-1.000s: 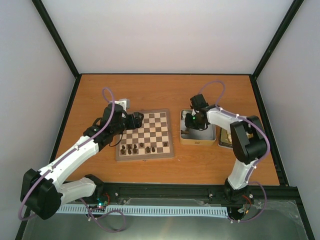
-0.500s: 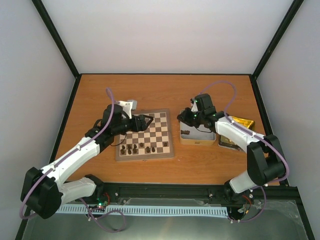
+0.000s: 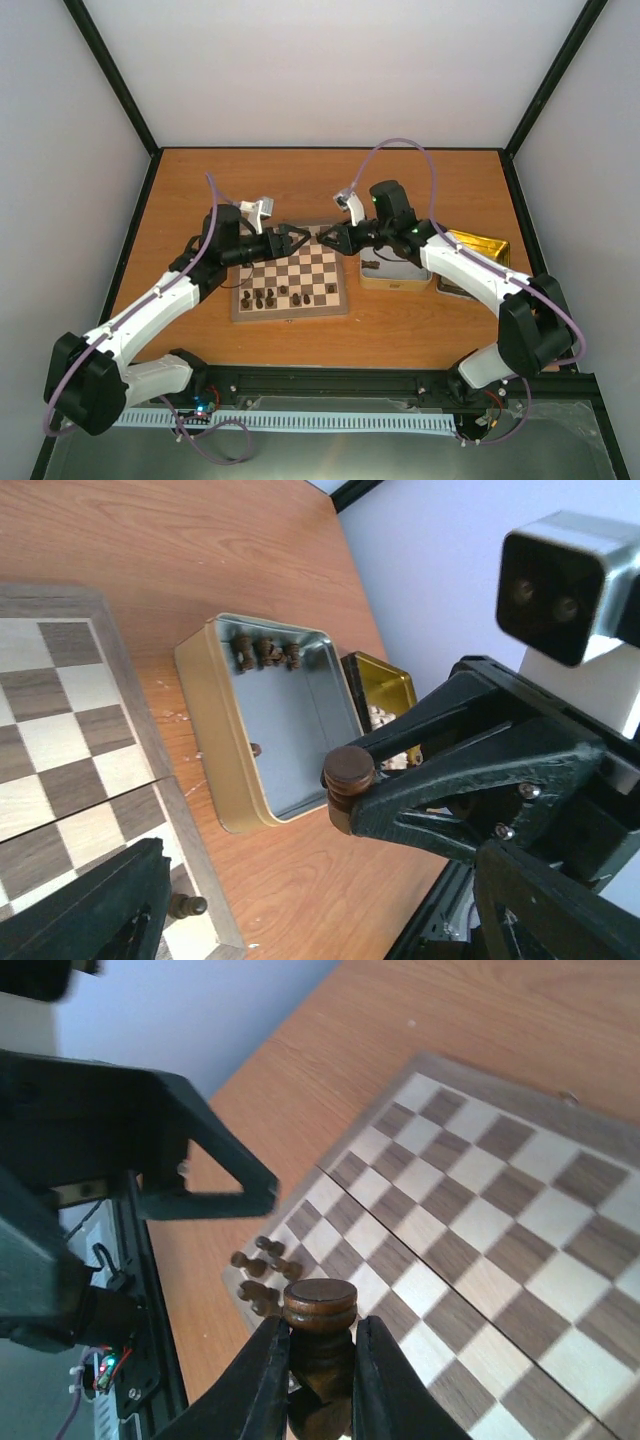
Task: Set up the chess pieces on the board
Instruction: Place the chess piece on the chessboard.
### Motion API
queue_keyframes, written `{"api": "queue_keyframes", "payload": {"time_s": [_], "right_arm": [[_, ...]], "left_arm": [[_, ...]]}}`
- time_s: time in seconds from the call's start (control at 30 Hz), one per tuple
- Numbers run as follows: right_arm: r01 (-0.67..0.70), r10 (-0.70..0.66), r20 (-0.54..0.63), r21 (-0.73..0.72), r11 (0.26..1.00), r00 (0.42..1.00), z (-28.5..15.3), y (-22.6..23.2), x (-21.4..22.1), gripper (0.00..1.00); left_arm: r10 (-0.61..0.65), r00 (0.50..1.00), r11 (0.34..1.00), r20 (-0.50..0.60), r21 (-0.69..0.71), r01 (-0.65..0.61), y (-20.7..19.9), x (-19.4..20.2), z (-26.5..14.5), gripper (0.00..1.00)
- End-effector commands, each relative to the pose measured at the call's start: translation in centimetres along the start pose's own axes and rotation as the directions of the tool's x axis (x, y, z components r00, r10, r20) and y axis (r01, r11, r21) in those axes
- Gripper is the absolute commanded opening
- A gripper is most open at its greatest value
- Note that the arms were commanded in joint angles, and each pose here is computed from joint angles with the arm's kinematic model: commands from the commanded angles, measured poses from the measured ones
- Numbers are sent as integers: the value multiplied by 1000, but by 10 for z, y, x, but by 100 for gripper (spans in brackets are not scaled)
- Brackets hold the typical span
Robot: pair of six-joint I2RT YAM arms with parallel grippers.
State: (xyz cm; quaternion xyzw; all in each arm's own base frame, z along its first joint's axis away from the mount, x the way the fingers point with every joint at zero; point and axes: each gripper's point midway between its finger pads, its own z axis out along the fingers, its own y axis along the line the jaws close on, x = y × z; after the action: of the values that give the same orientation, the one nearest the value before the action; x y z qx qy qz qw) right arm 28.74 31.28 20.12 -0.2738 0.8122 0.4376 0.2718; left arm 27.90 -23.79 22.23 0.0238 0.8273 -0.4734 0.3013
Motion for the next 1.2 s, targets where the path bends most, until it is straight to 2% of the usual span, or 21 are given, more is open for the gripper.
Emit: {"api": "queue_keyframes", "payload": {"time_s": [0.0,0.1,0.2,0.27,0.37,0.57,0.77,0.87,1.0,1.17], "right_arm": [[129,-128,18,-90,988,992,3,26,-19,10],[49,-49,12,-66,997,999,8,23,-25,12],[-196,196,-32,19,980,980,19,3,-21,13],[-371,373,-113,44,928,921,28,-4,-4,12],[-501,530,-235,173,848,815,36,-20,28,12],[-573,642,-377,290,766,667,32,-16,50,14],[-676,777,-441,400,619,451,45,-25,87,13],[-696,802,-431,418,584,414,52,-30,87,14],[-699,823,-414,450,557,389,56,-35,86,21],[-712,859,-411,501,492,304,62,-42,103,20]], "left_arm": [[-9,1000,994,-8,108,9,-21,-9,-1,83],[3,1000,995,15,96,-5,-17,-9,-2,82],[16,997,1000,81,-9,-15,1,-16,-6,81],[24,990,993,138,-117,-8,20,-22,-13,82],[59,981,964,185,-264,-8,45,-27,-23,82],[115,973,932,198,-361,-36,65,-27,-30,82],[144,972,917,183,-393,-62,74,-24,-30,82],[159,973,910,166,-406,-79,77,-21,-29,82],[168,974,909,154,-407,-92,79,-19,-28,82],[171,974,905,149,-415,-96,83,-16,-27,82]]}}
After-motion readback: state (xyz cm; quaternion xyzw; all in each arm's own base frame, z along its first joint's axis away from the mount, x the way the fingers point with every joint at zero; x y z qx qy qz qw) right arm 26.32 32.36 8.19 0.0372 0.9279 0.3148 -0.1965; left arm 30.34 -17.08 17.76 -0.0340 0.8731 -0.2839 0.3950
